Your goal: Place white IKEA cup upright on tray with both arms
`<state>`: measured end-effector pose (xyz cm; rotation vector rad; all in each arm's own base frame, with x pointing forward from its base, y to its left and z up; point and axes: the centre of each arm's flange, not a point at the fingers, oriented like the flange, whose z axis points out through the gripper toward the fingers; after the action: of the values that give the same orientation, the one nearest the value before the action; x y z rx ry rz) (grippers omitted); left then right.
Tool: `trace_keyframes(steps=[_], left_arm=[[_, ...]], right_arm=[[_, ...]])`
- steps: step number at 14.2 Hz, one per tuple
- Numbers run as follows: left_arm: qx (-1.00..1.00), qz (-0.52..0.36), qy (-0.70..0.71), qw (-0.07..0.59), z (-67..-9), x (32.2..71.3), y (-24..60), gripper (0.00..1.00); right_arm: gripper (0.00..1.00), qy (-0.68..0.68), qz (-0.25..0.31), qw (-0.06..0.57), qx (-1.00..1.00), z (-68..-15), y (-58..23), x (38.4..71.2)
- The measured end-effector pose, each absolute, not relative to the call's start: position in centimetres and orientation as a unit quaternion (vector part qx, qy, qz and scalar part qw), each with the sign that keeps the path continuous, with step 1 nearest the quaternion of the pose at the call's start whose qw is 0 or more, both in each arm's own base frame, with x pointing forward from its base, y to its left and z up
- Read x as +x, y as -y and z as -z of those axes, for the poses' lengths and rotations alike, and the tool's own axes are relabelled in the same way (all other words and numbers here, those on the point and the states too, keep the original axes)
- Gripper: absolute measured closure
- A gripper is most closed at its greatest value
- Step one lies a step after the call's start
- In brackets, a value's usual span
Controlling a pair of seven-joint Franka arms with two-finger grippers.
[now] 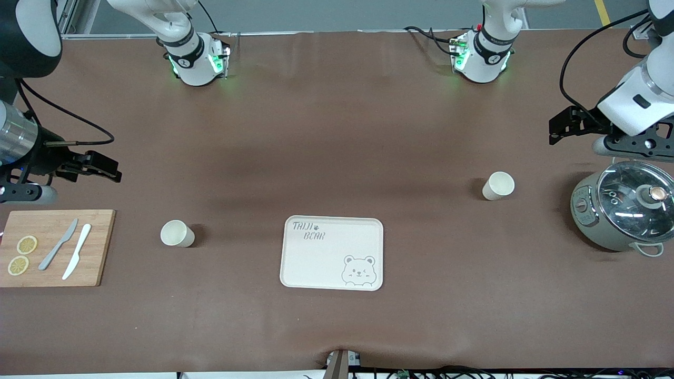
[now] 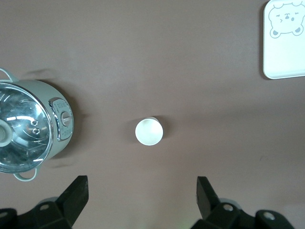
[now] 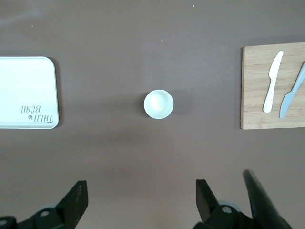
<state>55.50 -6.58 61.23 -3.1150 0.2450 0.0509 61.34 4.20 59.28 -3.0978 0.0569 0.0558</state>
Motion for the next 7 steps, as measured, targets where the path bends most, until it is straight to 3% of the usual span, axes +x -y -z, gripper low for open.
trace_keyframes(steps=[7], left_arm=[[-0.997, -0.01, -0.078, 0.006, -61.33, 55.66, 6.63, 0.0]], right_arm=[[0.0, -0.018, -0.018, 0.021, -0.999, -59.28, -4.2, 61.34]])
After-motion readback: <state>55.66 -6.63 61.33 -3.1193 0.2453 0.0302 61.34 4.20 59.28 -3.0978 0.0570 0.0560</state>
